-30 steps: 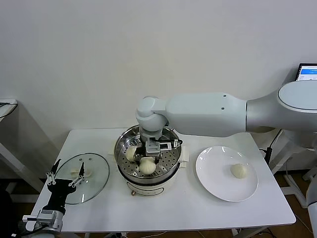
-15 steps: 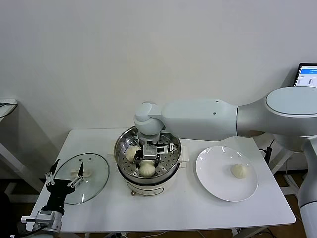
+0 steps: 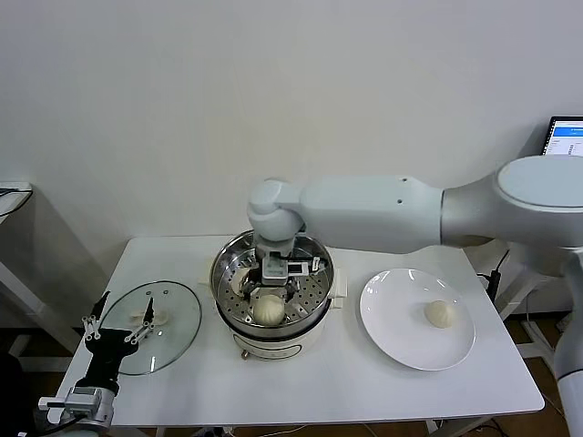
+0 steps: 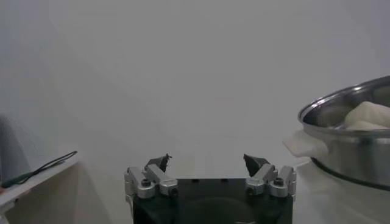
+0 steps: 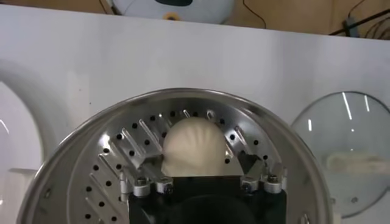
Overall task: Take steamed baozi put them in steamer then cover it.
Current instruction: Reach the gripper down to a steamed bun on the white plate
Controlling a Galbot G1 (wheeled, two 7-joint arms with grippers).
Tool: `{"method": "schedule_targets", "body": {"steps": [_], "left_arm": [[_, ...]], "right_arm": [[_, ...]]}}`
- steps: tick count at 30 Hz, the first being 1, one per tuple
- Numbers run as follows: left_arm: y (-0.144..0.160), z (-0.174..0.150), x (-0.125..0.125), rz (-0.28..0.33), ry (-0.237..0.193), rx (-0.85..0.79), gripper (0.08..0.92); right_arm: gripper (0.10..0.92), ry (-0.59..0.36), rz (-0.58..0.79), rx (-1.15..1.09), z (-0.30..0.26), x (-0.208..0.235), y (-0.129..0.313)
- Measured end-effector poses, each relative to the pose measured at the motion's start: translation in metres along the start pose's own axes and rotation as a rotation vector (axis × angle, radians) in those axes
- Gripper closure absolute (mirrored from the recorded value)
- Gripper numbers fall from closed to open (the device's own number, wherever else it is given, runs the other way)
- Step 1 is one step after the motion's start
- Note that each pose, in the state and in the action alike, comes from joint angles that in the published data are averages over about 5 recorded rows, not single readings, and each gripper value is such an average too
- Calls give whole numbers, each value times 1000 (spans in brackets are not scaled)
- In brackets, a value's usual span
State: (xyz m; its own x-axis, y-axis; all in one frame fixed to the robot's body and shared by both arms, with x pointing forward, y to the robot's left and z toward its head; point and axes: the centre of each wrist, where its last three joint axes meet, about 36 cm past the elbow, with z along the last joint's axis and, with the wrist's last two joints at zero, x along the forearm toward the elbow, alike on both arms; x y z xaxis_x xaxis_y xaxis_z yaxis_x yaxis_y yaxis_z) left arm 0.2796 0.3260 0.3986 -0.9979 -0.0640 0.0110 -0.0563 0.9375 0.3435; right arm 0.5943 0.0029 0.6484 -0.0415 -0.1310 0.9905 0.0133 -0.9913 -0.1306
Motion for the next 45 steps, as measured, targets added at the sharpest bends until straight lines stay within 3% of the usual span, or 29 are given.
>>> {"method": "schedule_targets", "body": {"steps": [9, 15, 23, 30, 45], "left_arm": [[-4, -6, 1, 5, -11, 1, 177], [-9, -7, 2, 17, -15, -5, 177], [-15, -9, 1, 31, -22, -6, 177], [-19, -9, -2, 40, -26, -3, 177], [-23, -7, -2, 42, -16, -4, 177]], "right_arm": [[200, 44, 0, -322, 16, 64, 103], [200, 64, -4, -653, 26, 73, 200], [200, 63, -15, -1021, 29, 35, 314], [200, 88, -52, -1226, 27, -5, 386], [200, 132, -87, -1445, 25, -72, 452]]}}
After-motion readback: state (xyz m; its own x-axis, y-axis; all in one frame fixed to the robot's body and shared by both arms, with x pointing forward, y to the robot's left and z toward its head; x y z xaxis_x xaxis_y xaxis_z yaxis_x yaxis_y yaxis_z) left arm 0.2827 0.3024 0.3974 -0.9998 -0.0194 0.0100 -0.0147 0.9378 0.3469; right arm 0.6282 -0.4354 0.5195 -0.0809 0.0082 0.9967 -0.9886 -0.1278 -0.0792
